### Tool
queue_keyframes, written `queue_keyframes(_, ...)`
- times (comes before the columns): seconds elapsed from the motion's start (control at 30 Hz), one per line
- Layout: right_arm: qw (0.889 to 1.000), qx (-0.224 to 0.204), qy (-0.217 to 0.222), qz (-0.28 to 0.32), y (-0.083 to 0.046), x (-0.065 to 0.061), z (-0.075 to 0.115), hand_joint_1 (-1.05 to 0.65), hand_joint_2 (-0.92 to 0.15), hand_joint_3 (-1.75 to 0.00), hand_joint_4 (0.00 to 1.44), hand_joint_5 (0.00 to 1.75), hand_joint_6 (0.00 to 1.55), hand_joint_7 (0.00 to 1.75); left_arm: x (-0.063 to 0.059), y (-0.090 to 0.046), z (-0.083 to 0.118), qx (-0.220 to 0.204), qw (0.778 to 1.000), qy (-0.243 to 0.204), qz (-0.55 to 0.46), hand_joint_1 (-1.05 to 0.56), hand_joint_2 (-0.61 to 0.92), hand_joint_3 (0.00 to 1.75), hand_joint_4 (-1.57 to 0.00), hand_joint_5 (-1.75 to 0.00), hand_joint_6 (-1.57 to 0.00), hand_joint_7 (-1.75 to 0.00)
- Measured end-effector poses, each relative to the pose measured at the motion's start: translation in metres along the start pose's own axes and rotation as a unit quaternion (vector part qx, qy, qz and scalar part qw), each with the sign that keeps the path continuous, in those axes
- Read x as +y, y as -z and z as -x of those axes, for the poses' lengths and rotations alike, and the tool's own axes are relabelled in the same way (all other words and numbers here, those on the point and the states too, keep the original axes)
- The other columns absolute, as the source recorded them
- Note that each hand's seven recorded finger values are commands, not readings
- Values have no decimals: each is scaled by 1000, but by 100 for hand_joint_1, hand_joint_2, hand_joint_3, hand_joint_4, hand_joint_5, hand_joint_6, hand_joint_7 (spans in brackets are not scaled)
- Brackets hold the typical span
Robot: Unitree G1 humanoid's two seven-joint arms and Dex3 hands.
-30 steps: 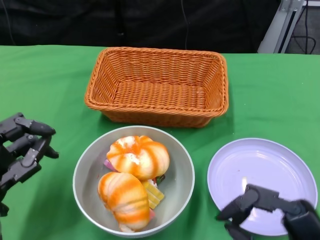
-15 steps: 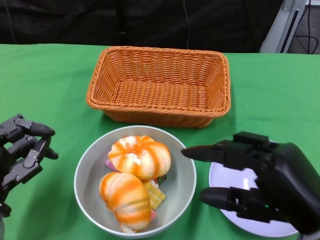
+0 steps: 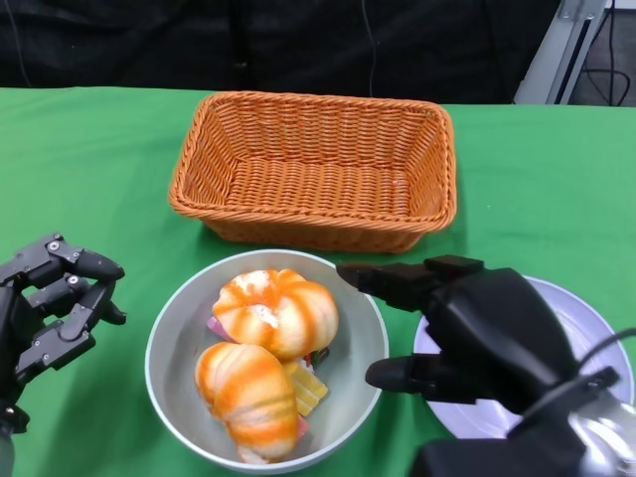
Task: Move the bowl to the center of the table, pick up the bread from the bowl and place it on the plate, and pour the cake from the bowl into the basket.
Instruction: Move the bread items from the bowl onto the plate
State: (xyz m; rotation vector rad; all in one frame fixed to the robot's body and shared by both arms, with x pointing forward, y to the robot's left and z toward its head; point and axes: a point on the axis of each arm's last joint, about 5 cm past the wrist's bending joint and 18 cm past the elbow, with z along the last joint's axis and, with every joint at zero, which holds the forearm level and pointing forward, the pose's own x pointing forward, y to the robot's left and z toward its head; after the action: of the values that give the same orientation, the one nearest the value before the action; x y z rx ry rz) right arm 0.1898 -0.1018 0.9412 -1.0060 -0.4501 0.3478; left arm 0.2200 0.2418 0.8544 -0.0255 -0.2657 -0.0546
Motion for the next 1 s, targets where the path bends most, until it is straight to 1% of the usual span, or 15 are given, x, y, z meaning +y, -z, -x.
queue_keyframes(0.13,1000,3,-18,22,2,11,-12,-78,-92,-2,52,14,47,0,0,0,1,-6,1000,2,-4,-19,78,59,-79,-147,-88,-109)
queue_keyframes(0.3,999,3,-34,33,2,21,-25,-77,-92,-3,53,12,47,0,-1,0,1,-11,1000,2,-6,-19,79,58,-78,-146,-88,-110)
queue_keyframes(0.4,998,-2,-44,37,-1,26,-30,-77,-92,-5,53,11,47,0,-1,0,1,-11,1000,3,-6,-17,80,57,-78,-146,-87,-110)
queue_keyframes(0.63,998,-15,-40,54,-7,30,-41,-77,-92,-3,55,9,49,1,-2,0,0,-8,1000,8,-9,-15,79,58,-78,-147,-87,-111)
queue_keyframes(0.73,997,-20,-43,56,-10,36,-45,-76,-91,-2,55,8,49,1,-4,1,0,-7,1000,9,-15,-15,78,60,-78,-146,-87,-113)
queue_keyframes(0.87,996,-24,-47,65,-10,43,-48,-77,-92,-1,56,7,50,1,-5,0,0,-12,1000,9,-23,-16,77,62,-78,-146,-86,-114)
queue_keyframes(1.0,994,-29,-54,92,-11,48,-54,-79,-92,-3,55,6,49,0,-6,1,0,-13,1000,10,-24,-17,77,62,-78,-146,-85,-114)
